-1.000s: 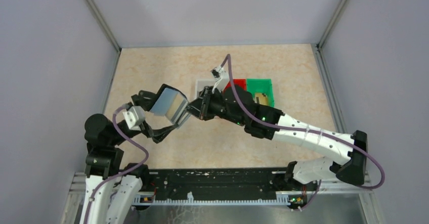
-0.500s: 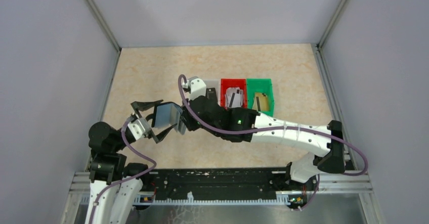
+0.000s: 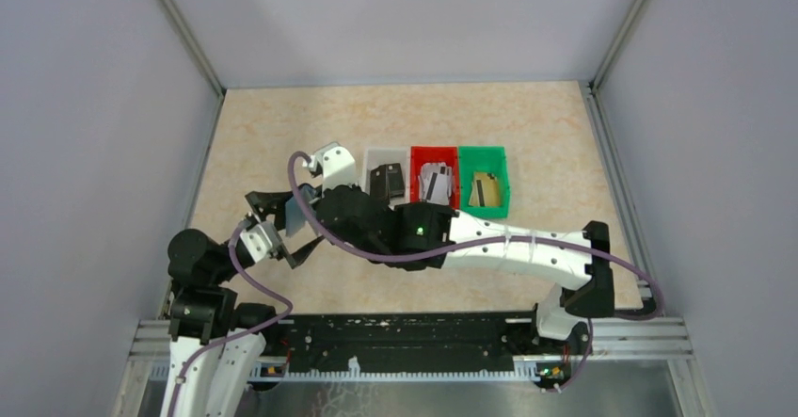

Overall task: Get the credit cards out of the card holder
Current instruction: Remove the credit card from the card holder.

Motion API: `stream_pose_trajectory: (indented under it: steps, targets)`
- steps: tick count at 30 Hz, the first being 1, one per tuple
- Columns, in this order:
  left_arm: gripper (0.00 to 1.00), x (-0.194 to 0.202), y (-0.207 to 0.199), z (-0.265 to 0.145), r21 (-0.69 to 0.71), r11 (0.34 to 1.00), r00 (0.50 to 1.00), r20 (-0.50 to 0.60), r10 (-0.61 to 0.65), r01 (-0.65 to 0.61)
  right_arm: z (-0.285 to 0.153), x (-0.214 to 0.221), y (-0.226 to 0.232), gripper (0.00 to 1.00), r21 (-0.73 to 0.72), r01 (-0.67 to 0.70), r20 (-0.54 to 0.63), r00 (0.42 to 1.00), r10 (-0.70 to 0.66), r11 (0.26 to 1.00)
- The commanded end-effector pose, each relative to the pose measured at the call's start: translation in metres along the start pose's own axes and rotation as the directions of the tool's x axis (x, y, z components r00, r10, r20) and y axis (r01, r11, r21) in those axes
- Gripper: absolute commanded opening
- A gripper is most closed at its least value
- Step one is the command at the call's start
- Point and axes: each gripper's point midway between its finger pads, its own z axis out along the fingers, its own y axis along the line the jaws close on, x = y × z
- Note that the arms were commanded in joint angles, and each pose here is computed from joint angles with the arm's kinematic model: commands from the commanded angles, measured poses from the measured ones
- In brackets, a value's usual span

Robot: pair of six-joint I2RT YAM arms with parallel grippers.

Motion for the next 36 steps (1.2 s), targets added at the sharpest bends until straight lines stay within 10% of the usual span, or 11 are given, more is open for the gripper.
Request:
stream_pose_trajectory:
  steps: [1,36]
  targets:
    - [0.99,-0.001,-0.005,0.000,0.020,1.000,1.000,0.007,-0.002,0.002,-0.007,-0.030,0.018,0.00,-0.003,0.022,0.081,0.996,-0.021,1.000]
    - [0.86,-0.006,0.000,-0.005,0.013,0.997,0.997,-0.020,0.078,-0.077,-0.038,-0.022,-0.025,0.00,0.048,0.042,0.114,0.992,-0.047,0.998]
